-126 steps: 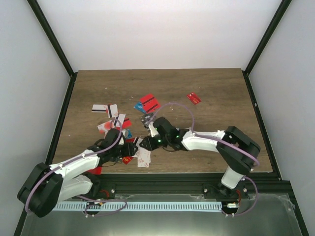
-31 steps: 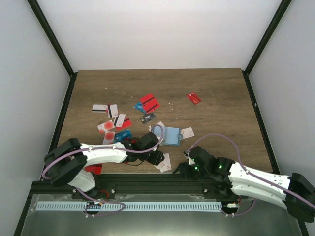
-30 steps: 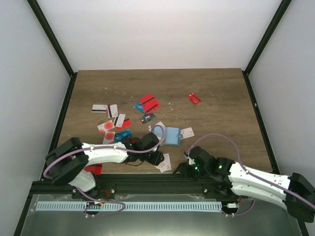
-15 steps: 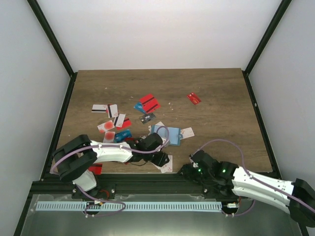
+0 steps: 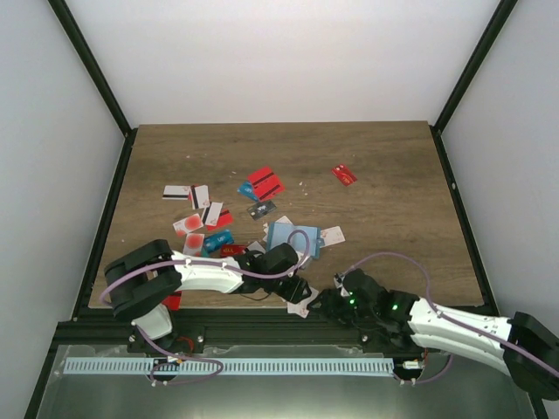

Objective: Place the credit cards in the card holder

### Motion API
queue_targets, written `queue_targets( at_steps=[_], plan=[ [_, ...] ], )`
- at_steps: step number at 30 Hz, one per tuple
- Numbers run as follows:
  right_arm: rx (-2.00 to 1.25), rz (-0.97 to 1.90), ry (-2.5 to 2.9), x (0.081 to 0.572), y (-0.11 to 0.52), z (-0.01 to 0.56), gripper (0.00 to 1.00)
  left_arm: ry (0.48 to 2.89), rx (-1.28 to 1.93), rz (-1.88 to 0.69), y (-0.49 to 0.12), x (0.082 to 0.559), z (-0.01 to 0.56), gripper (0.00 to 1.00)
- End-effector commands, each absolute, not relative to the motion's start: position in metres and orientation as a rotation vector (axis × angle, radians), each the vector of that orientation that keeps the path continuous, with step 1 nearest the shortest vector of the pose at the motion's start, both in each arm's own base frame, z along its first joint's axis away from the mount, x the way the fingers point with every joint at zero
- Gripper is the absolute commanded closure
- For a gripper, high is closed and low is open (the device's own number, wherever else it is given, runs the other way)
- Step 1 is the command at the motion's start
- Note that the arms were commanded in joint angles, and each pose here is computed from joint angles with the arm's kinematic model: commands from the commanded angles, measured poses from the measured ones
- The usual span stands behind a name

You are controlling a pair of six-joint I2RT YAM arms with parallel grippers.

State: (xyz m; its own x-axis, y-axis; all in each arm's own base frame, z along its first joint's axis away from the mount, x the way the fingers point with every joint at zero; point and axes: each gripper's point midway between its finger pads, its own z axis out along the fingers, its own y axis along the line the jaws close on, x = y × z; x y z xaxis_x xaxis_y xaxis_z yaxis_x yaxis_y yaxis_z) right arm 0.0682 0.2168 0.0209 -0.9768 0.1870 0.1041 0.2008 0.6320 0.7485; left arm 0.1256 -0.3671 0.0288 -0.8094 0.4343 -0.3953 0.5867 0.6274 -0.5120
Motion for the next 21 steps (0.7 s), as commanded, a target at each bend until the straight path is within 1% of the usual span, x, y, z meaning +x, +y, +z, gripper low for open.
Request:
queue_targets(
  at_steps=[1,8,14,21],
  plan=[
    [-0.327,-1.335,-2.763,0.062,0.223,0.019,0.4,2.653,0.792,-0.963,-0.369,0.123,0.028,0.52],
    [-0.341,-1.346,-2.77,0.066,0.227,0.017,0.47,2.599,0.772,-0.983,-0.358,0.121,0.06,0.52],
    [-0.369,-1.353,-2.781,0.071,0.227,0.013,0.53,2.658,0.812,-0.972,-0.345,0.109,0.037,0.52],
    [-0.356,-1.354,-2.77,0.071,0.233,0.011,0.57,2.704,0.86,-1.034,-0.346,0.093,0.02,0.52]
  ],
)
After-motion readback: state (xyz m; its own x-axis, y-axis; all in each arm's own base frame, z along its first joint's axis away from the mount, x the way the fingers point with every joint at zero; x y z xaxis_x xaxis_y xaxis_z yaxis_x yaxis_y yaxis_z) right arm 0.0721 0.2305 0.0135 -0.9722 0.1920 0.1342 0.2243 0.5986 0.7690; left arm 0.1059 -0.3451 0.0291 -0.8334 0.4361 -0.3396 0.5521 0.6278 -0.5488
